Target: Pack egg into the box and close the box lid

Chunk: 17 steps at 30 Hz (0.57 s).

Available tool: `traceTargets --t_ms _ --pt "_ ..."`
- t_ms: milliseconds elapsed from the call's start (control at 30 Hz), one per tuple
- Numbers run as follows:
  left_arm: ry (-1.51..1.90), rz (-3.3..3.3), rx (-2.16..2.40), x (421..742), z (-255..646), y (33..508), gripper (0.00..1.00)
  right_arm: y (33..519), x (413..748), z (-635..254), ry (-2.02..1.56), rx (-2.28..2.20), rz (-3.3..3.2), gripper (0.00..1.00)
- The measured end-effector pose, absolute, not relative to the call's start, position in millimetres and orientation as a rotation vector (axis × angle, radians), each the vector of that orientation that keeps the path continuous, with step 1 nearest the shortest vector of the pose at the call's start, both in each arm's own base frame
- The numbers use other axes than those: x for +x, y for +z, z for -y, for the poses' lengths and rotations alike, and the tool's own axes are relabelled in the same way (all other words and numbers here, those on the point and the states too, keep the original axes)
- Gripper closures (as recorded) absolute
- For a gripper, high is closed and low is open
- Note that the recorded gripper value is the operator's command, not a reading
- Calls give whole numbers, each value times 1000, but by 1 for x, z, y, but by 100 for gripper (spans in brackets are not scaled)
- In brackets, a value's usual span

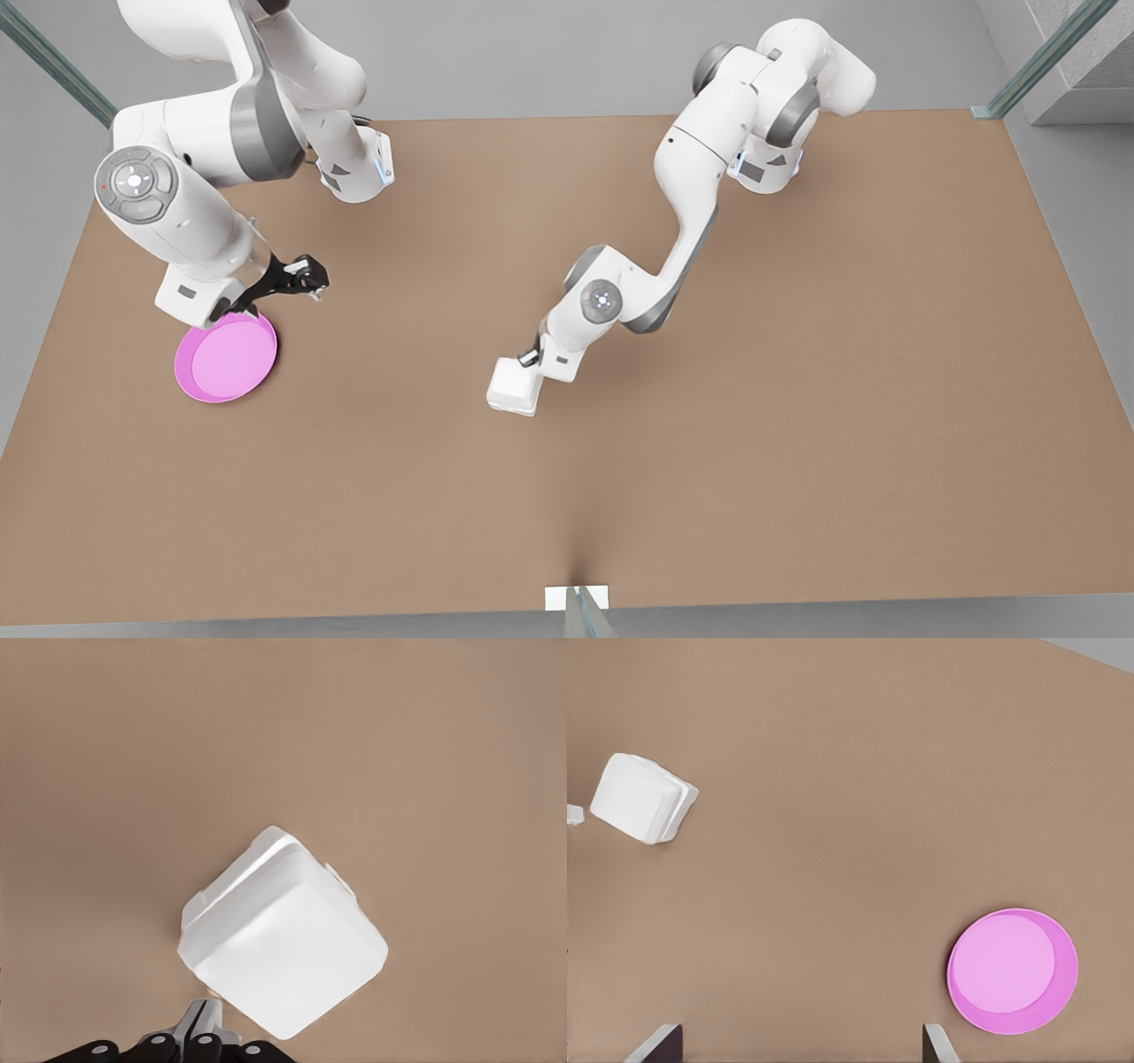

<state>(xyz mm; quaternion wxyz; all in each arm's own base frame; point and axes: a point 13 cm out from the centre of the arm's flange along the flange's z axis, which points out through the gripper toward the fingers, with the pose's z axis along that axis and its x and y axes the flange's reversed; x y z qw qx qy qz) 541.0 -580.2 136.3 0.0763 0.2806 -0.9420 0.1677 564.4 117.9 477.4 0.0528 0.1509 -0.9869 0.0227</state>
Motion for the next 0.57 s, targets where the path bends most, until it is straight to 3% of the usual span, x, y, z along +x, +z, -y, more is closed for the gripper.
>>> traceTargets --t_ms 67,100,133,200,267,300,333,400,467,567 --pt "525 2829 851 548 579 149 79 477 567 -98 63 386 3003 0" --pt "544 2834 865 556 576 161 0 476 568 -85 62 346 3004 0" --pt "560 2836 883 566 569 174 0 476 569 -79 63 323 3004 0" --pt "590 2868 984 635 505 243 0 475 568 -79 68 311 3002 0" --pt "477 2886 1158 725 326 306 0 475 567 -81 75 310 2997 0" --pt "369 2937 1254 749 215 357 0 475 566 -80 85 306 2994 0" --pt "276 2987 1255 742 152 407 0 475 565 -79 96 301 2992 0" --pt "246 3056 989 685 130 489 0 475 565 -76 119 292 2989 0" --pt "120 3073 745 628 115 511 0 474 565 -74 142 286 2986 0" --pt "-55 3059 509 592 94 509 0 475 564 -72 166 280 2985 0"
